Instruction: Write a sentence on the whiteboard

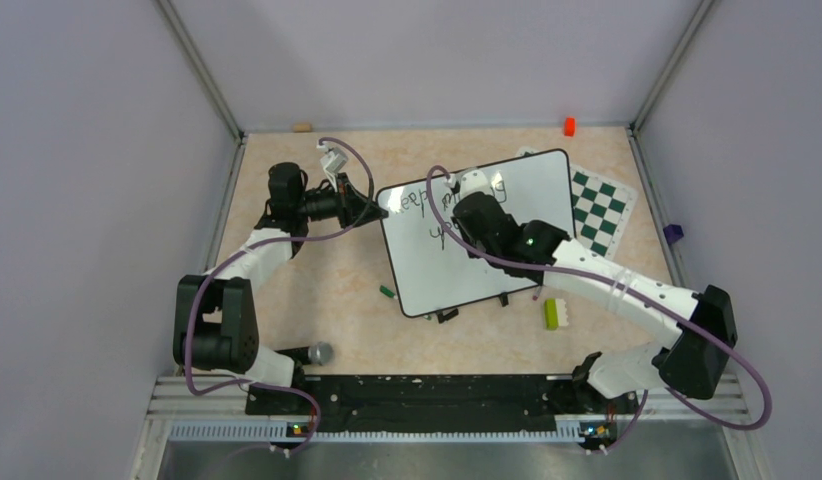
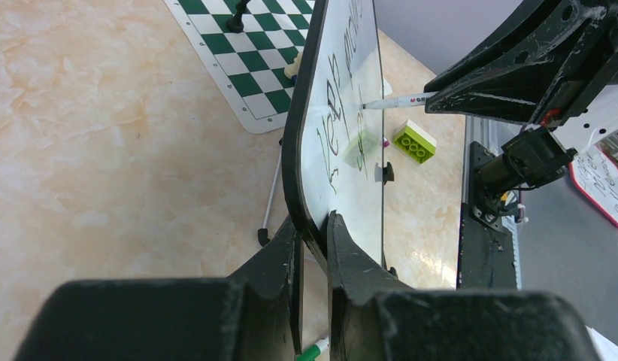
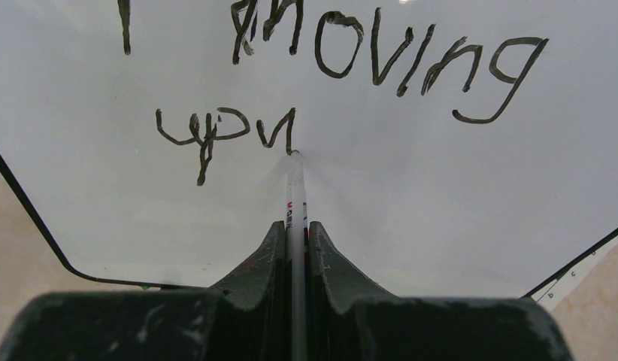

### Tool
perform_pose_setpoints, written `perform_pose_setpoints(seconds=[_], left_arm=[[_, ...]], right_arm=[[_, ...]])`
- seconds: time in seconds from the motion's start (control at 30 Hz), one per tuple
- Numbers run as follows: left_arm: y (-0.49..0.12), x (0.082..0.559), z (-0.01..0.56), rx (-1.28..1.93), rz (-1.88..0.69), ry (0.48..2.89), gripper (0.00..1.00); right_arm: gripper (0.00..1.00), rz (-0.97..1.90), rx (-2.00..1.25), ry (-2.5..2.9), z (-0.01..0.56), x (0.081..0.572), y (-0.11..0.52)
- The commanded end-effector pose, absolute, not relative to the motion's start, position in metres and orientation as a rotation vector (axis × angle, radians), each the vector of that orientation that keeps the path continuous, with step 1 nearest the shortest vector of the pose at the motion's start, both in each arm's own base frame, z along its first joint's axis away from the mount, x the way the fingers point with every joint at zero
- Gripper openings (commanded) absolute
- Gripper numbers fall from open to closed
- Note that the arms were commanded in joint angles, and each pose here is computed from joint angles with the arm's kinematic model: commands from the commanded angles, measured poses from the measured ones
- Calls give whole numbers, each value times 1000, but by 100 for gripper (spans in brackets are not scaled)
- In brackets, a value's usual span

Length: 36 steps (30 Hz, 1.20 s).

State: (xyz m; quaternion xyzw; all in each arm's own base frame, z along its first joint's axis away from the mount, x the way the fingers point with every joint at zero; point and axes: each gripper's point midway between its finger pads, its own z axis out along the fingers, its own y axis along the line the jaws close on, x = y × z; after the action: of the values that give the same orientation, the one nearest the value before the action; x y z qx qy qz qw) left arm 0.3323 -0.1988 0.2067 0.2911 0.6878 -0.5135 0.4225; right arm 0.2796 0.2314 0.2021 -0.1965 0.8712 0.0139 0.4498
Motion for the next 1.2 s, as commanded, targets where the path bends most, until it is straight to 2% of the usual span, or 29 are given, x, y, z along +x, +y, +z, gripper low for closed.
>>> perform_pose_setpoints(seconds=[0.0, 0.37, 0.7, 1.17], left_arm=[[-217, 293, 172, 886, -1406, 1738, 13], [-216, 293, 172, 887, -1406, 1740, 13], [-216, 292, 171, 890, -1408, 1748, 13], [-216, 292, 171, 888, -1411, 1753, 13]], right_arm=[[0, 21, -418, 2102, 224, 303, 230], [0, 21, -416, 2072, 237, 313, 233], [0, 129, -427, 2071, 257, 286, 220], [0, 93, -425, 2101, 236, 285, 215]])
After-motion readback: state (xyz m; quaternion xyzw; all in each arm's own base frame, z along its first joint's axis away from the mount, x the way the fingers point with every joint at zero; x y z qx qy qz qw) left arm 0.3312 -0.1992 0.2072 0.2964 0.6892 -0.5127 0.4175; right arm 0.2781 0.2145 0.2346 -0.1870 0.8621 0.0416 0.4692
